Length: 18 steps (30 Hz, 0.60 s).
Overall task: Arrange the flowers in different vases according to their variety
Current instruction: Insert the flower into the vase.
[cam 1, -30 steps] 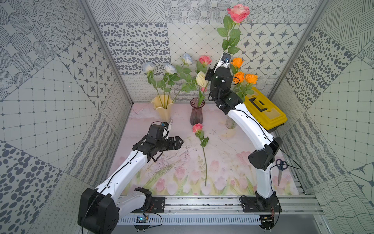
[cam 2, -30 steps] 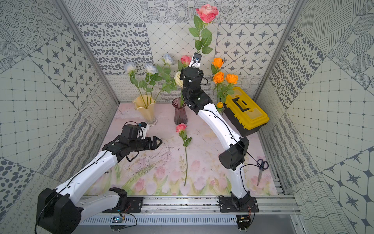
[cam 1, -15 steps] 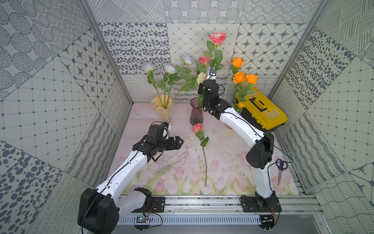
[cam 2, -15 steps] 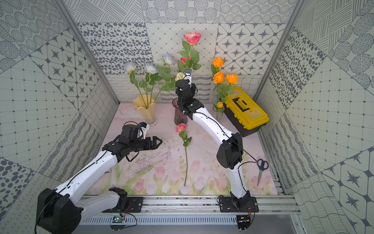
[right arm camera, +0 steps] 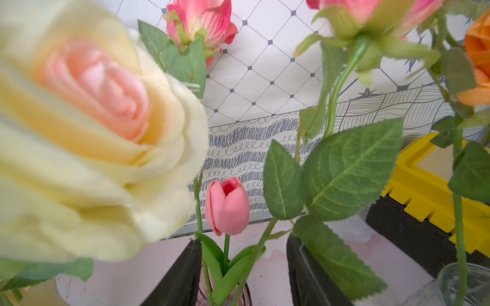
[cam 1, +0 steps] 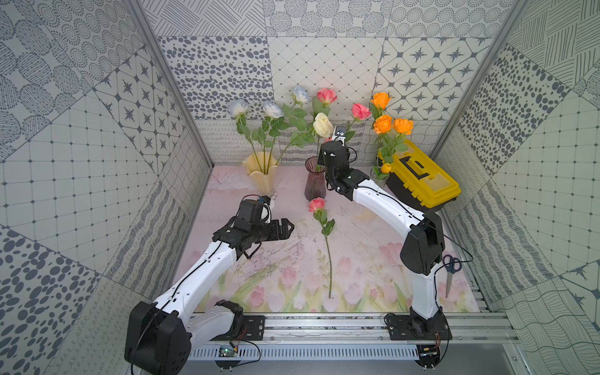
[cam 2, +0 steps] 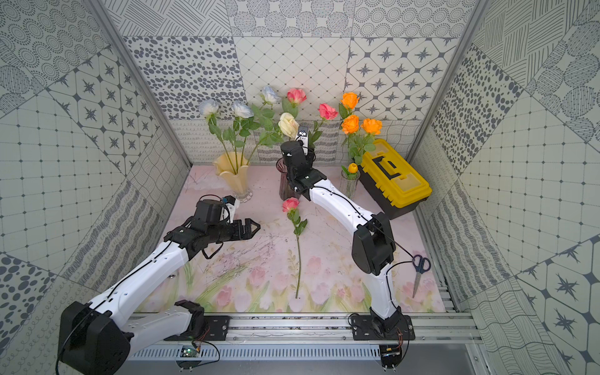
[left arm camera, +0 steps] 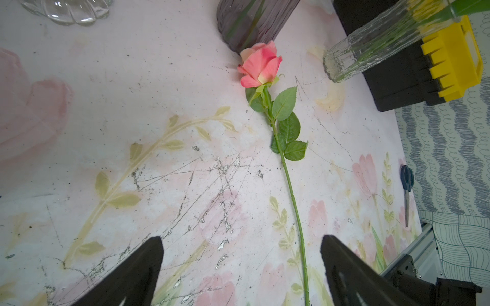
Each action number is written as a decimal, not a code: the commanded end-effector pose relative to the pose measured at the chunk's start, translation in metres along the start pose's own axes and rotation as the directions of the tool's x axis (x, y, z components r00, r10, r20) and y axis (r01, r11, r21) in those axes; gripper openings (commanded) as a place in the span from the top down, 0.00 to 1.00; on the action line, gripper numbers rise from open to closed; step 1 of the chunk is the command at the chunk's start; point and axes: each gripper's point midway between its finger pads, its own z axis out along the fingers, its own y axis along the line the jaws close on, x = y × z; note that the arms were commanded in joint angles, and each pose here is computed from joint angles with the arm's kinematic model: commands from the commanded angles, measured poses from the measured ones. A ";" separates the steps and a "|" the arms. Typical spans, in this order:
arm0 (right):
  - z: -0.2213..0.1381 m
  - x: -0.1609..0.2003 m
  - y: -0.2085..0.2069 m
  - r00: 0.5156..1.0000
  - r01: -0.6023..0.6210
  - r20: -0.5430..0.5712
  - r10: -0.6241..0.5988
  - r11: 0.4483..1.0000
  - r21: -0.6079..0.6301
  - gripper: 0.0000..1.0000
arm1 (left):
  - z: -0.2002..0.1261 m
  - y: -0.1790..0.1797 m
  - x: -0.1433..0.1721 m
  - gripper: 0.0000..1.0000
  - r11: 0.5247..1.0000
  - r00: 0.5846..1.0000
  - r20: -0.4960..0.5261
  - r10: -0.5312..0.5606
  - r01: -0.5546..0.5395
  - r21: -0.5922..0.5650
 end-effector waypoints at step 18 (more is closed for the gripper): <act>-0.107 0.038 -0.022 0.970 -0.089 -0.237 0.046 0.981 -0.170 0.44 | 0.001 0.003 -0.001 0.02 1.000 1.000 0.004 0.009 -0.009 -0.003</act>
